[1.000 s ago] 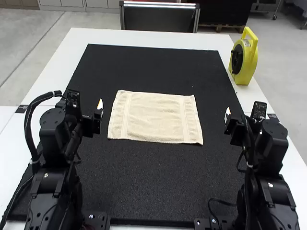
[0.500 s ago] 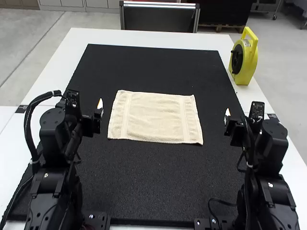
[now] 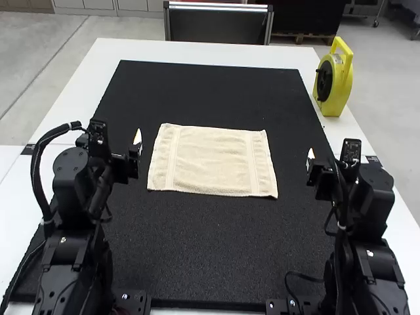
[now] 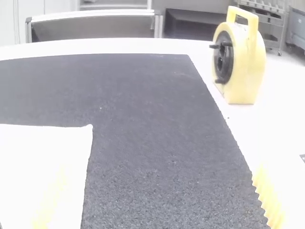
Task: Fold the towel.
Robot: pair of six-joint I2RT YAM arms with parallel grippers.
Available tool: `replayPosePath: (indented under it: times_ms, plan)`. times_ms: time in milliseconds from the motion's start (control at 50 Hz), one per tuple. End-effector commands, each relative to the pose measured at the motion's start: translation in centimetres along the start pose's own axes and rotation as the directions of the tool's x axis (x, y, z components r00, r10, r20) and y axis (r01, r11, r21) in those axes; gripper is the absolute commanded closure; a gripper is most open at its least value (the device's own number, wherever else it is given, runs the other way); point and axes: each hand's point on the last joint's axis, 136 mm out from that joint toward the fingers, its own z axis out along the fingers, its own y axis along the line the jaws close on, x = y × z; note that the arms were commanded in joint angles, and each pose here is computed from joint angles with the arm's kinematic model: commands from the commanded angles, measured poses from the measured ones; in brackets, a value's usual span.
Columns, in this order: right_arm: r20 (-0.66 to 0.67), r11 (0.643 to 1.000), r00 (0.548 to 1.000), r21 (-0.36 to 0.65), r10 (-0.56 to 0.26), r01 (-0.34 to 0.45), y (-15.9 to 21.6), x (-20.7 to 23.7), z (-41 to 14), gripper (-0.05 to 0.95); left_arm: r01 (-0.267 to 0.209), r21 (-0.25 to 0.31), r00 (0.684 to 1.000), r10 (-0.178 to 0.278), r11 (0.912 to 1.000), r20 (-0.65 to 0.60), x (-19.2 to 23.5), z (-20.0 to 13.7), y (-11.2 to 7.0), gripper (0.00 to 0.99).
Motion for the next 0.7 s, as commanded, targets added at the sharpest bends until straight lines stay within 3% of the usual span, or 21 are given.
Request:
replayPosePath:
  times_ms: [0, 80, 140, 680]
  plan:
    - [0.060, 0.997, 0.995, -0.013, 0.073, -0.072, 0.1, -1.4, -0.1, -0.01, 0.021, -0.031, 0.999, -0.020, 0.9993, 0.044, -1.0, -0.1, 0.6, 0.036]
    - [0.150, 0.996, 0.985, -0.018, 0.090, -0.088, 0.0, -3.6, -0.3, -0.01, 0.052, -0.048, 0.991, -0.045, 0.9975, 0.124, -2.9, -0.2, 1.0, 0.036]
    - [0.199, 0.995, 0.975, -0.028, 0.102, -0.099, 0.1, -4.8, -0.5, -0.01, 0.050, -0.061, 0.983, -0.038, 0.9969, 0.178, -4.3, -0.5, 1.2, 0.036]
    - [0.360, 0.989, 0.921, -0.072, 0.150, -0.133, 0.1, -10.6, -2.4, 0.00, 0.074, -0.140, 0.929, -0.017, 0.9874, 0.369, -11.5, -2.6, 2.9, 0.036]
